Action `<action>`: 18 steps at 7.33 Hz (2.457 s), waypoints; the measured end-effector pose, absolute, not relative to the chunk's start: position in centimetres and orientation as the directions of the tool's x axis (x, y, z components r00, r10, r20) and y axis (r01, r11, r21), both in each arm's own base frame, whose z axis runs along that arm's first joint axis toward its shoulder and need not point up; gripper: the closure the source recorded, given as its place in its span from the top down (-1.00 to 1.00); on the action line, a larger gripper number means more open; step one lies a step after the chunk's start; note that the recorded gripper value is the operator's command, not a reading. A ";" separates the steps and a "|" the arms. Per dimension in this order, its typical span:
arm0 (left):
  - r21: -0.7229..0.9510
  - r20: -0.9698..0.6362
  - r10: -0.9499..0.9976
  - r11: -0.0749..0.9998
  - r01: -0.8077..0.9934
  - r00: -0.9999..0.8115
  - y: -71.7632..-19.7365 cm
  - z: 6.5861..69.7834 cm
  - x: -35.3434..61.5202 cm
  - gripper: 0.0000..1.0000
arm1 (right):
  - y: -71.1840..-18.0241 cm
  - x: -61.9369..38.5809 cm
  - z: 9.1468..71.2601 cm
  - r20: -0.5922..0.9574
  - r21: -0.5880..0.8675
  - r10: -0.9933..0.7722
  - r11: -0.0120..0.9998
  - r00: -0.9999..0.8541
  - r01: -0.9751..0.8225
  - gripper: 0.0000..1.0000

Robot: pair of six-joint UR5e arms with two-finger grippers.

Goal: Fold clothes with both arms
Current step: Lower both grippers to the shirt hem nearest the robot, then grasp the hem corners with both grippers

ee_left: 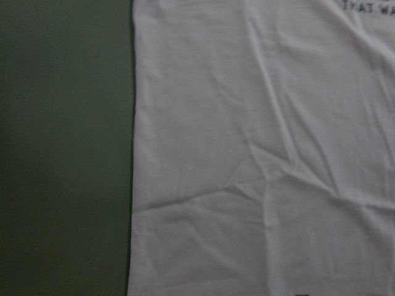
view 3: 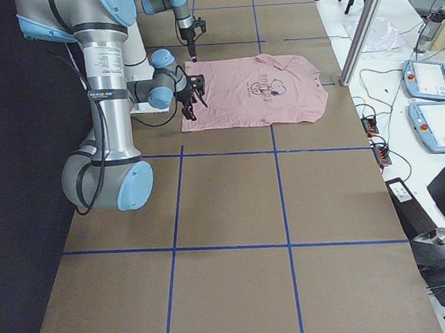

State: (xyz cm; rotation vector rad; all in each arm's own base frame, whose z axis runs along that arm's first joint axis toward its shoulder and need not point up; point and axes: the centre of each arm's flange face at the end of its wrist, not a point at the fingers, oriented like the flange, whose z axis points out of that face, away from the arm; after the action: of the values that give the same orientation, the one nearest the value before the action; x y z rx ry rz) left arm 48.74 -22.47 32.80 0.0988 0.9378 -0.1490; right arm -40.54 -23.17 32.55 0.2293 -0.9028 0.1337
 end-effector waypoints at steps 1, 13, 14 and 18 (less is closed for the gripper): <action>0.011 -0.802 -0.091 0.986 0.167 0.590 -21.6 33.6 49.3 0.25 | -23.1 -40.5 32.5 0.790 0.141 0.020 0.967 0.612 -0.214 1.00; 0.006 -0.779 -0.085 0.990 0.143 0.622 -19.9 35.3 49.5 -0.64 | -23.1 -40.6 32.6 0.789 0.145 0.022 0.965 0.615 -0.221 1.00; 0.005 -0.779 -0.084 0.990 0.140 0.621 -19.8 35.3 49.6 -1.00 | -23.1 -40.6 32.6 0.789 0.145 0.022 0.964 0.614 -0.221 1.00; 0.005 -0.786 -0.071 0.993 0.122 0.614 -18.8 34.8 49.8 -1.00 | -23.0 -40.6 32.6 0.788 0.148 0.019 0.964 0.615 -0.220 1.00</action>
State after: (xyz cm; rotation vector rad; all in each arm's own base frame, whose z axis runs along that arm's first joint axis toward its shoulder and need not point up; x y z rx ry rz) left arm 49.79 -18.77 34.84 0.0600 0.9033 -0.1111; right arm -40.61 -22.98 32.63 0.2401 -0.8995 0.1394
